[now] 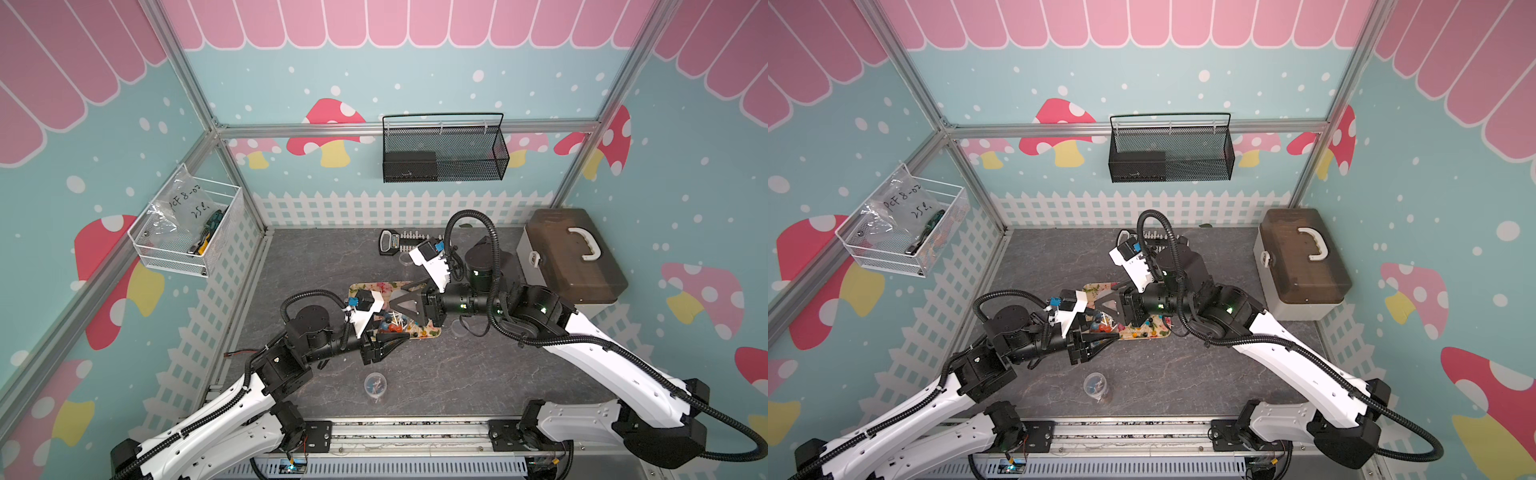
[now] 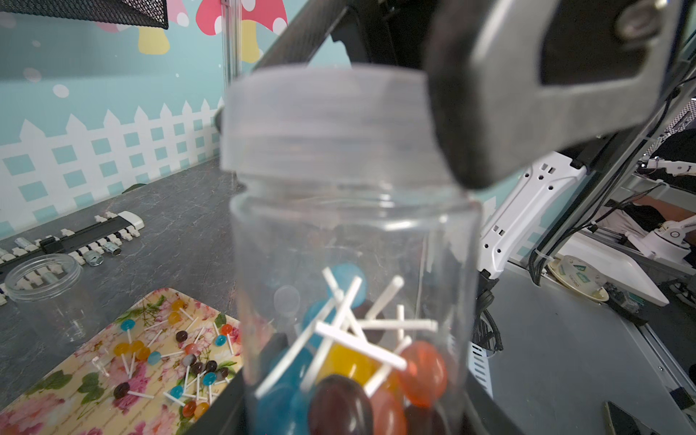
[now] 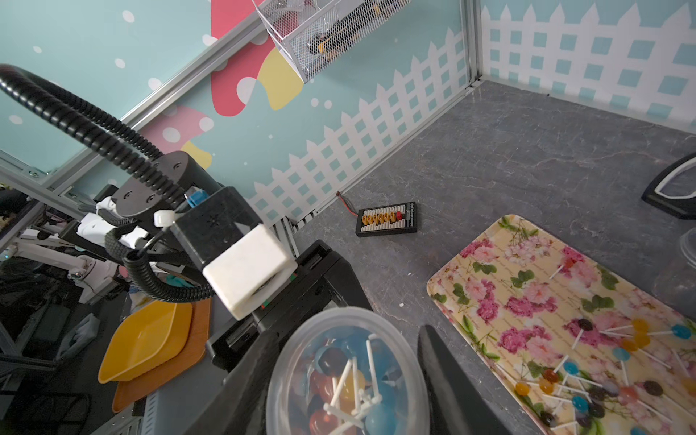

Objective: Pour the candies out of the jar
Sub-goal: Unscrew the lid from the jar.

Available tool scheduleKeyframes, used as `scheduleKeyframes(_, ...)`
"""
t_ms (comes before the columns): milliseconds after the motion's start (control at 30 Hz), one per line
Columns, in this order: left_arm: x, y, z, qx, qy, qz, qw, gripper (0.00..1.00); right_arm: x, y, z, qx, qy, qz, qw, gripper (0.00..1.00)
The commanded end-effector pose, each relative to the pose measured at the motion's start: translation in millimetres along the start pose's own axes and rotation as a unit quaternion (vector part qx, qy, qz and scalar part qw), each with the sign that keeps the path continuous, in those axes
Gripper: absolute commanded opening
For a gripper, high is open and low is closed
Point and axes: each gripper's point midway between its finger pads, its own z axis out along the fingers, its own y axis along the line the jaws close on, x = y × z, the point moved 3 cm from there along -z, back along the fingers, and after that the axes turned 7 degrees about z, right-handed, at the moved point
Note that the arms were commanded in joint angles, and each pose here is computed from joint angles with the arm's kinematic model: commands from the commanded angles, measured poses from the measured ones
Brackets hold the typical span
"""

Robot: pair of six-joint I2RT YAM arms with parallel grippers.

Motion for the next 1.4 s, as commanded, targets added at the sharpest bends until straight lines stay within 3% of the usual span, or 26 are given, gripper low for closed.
scheduleKeyframes(0, -8, 0, 0, 0.002, -0.019, 0.011, 1.0, 0.59, -4, 7, 0, -0.013, -0.004, -0.008, 1.0, 0.6)
scheduleKeyframes(133, -8, -1, 0, 0.006, -0.018, 0.01, 1.0, 0.59, -6, 6, -4, -0.005, -0.013, -0.033, 0.999, 0.48)
scheduleKeyframes(300, -9, -4, -1, 0.013, -0.016, 0.01, 1.0, 0.59, -21, 10, -18, -0.007, -0.033, -0.104, 0.994, 0.44)
scheduleKeyframes(500, -14, -10, -3, 0.03, -0.016, 0.012, 0.999, 0.59, -20, 46, -39, -0.124, -0.044, -0.27, 0.954, 0.5)
scheduleKeyframes(600, -15, -13, -3, 0.041, -0.017, 0.01, 0.999, 0.59, -18, 49, -45, -0.157, -0.042, -0.294, 0.942, 0.5)
scheduleKeyframes(833, -14, -13, -3, 0.041, -0.016, 0.009, 0.999, 0.59, -16, 42, -39, -0.165, -0.028, -0.278, 0.946, 0.54)
scheduleKeyframes(967, -15, -12, -4, 0.036, -0.018, 0.012, 0.999, 0.59, -17, 37, -38, -0.148, -0.027, -0.262, 0.953, 0.76)
scheduleKeyframes(1100, -13, -10, -6, 0.025, -0.018, 0.013, 0.999, 0.59, -20, 37, -44, -0.132, -0.036, -0.239, 0.961, 0.84)
scheduleKeyframes(1367, -6, -1, -14, -0.018, -0.019, 0.021, 0.999, 0.59, -30, -2, -50, 0.013, -0.076, -0.047, 0.996, 0.84)
